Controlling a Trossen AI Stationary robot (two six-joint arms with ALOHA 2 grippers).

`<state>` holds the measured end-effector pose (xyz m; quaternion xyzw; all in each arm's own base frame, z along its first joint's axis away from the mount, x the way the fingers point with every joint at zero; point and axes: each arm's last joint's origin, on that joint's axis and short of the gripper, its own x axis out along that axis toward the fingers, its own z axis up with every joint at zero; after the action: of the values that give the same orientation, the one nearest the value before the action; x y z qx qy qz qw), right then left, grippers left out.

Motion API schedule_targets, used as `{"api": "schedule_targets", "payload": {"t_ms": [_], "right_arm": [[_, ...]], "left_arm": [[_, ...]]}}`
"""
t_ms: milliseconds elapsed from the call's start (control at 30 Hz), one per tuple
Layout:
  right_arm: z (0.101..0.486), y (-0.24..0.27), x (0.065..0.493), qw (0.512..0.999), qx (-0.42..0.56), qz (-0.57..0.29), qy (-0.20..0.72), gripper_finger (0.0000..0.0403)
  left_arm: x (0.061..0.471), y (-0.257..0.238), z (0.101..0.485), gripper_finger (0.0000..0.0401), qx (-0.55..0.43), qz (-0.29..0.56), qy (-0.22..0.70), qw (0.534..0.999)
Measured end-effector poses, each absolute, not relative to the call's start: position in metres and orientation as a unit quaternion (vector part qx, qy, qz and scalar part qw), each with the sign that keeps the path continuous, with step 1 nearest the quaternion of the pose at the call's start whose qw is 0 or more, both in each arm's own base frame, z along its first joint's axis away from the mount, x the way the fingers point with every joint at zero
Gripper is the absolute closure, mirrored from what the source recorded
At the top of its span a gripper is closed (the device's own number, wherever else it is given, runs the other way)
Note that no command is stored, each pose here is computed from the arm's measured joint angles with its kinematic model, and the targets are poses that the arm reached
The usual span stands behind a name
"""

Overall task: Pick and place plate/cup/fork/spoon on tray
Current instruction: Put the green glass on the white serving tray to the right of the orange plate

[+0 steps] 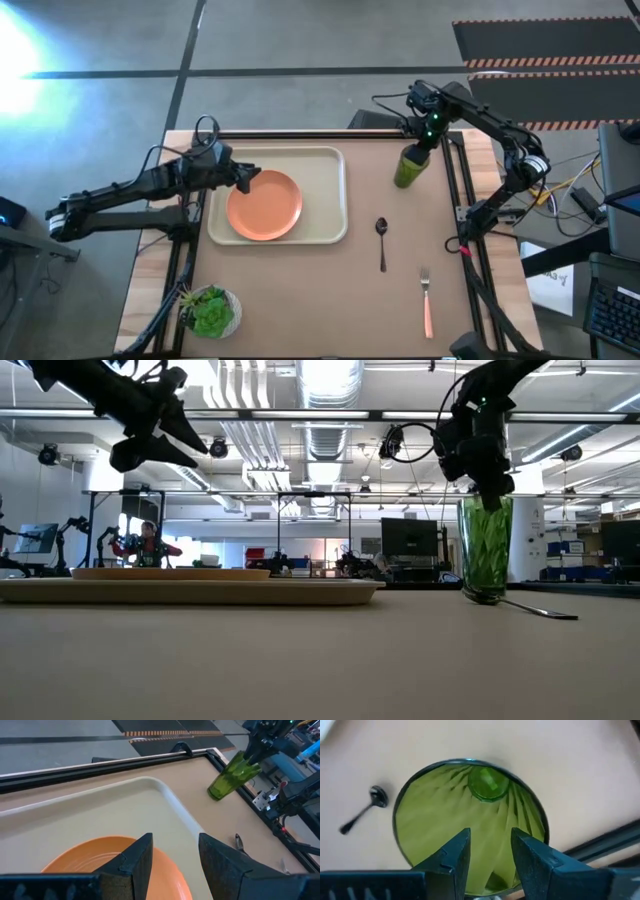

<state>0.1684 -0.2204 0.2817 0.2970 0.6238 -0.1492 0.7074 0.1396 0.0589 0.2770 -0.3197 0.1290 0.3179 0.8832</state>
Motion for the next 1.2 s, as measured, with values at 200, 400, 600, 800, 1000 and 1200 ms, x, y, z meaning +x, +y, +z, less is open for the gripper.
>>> {"api": "schedule_targets", "payload": {"t_ms": [200,400,600,800,1000,1200], "right_arm": [[0.283,-0.217,0.174,0.721,0.327,-0.129,0.597,0.0273],[0.284,-0.212,0.182,0.726,0.319,-0.124,0.596,0.0273],[0.307,-0.212,0.191,0.754,0.290,-0.128,0.575,0.0273],[0.355,-0.213,0.192,0.788,0.256,-0.152,0.539,0.0273],[0.371,-0.211,0.179,0.764,0.248,-0.187,0.566,0.0273],[0.368,-0.212,0.173,0.738,0.244,-0.209,0.593,0.0273]], "left_arm": [[0.141,0.060,0.275,0.0260,-0.320,0.320,0.135,0.882],[0.142,0.060,0.272,0.0260,-0.320,0.321,0.140,0.881],[0.143,0.060,0.272,0.0260,-0.319,0.321,0.141,0.880],[0.143,0.060,0.272,0.0260,-0.319,0.321,0.140,0.881],[0.143,0.060,0.272,0.0260,-0.319,0.321,0.140,0.881],[0.142,0.060,0.273,0.0260,-0.319,0.321,0.139,0.881]]}}
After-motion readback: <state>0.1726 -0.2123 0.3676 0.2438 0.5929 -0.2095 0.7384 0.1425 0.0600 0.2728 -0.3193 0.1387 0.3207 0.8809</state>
